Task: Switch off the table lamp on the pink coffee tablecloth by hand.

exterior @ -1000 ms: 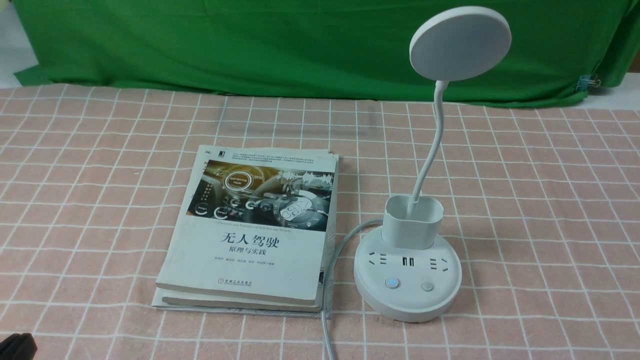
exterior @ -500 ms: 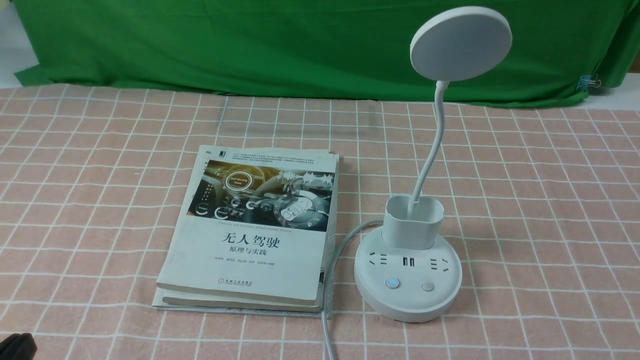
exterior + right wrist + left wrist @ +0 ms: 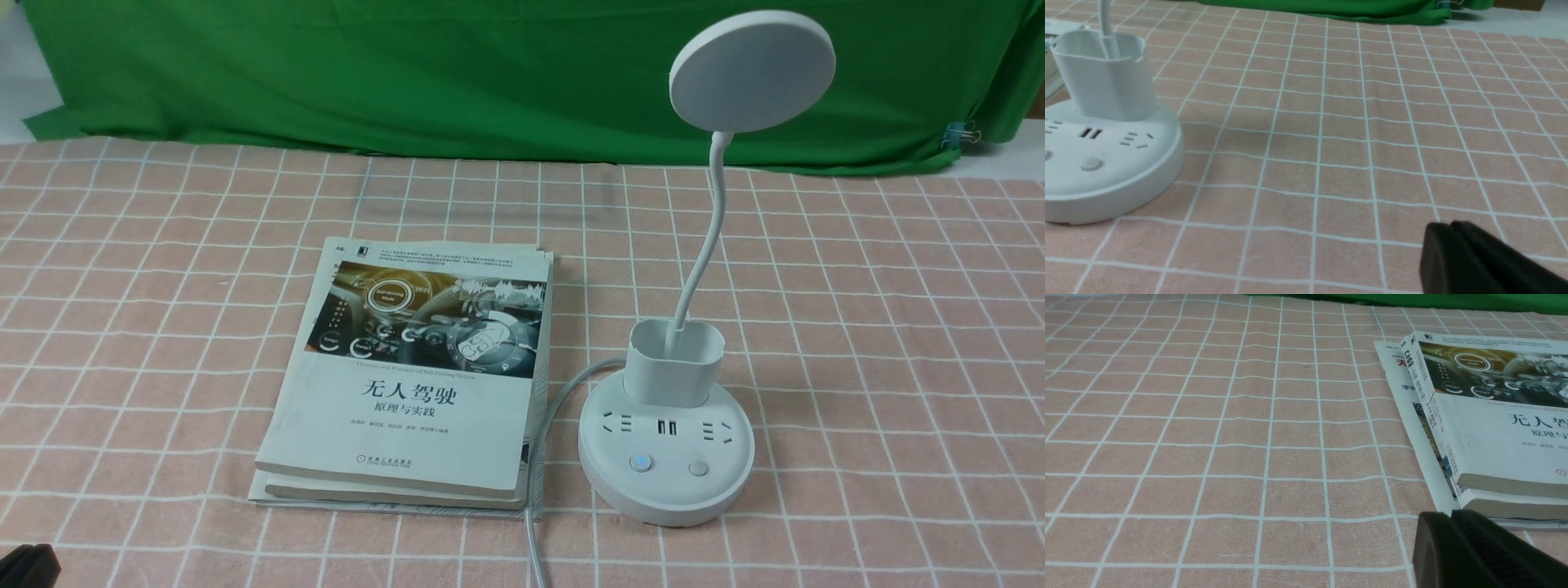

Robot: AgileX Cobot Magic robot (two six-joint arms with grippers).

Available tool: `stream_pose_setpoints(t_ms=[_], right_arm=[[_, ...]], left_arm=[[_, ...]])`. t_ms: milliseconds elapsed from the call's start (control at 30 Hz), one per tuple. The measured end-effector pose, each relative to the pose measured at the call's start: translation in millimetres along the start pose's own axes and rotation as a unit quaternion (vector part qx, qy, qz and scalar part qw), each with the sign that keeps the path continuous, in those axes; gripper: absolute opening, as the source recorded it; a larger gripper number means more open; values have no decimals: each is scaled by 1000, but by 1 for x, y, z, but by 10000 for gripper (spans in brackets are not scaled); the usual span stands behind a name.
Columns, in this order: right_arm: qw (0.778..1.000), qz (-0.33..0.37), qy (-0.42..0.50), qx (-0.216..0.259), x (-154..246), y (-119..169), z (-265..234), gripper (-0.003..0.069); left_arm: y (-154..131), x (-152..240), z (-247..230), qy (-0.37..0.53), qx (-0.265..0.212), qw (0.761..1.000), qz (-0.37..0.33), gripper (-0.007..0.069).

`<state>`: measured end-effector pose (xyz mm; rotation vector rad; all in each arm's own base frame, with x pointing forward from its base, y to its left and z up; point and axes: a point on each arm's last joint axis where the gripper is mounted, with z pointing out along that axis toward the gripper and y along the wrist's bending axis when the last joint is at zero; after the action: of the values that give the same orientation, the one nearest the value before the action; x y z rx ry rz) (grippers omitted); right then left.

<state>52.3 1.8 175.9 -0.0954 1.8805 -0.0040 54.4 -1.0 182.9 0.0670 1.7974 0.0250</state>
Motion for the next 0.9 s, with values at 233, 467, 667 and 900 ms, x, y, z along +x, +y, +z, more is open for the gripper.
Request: stream_pose_setpoints(t_ms=[233, 467, 667, 900], right_arm=[[1000, 0, 0, 0, 0, 0, 0, 59], [1000, 3, 0, 0, 0, 0, 0, 77], [1000, 3, 0, 0, 0, 0, 0, 90], [1000, 3, 0, 0, 0, 0, 0, 111]], left_arm=[[0, 0, 0, 0, 0, 1000, 0, 6], [0, 0, 0, 0, 0, 1000, 0, 6], [0, 0, 0, 0, 0, 1000, 0, 6], [0, 0, 0, 0, 0, 1000, 0, 6]])
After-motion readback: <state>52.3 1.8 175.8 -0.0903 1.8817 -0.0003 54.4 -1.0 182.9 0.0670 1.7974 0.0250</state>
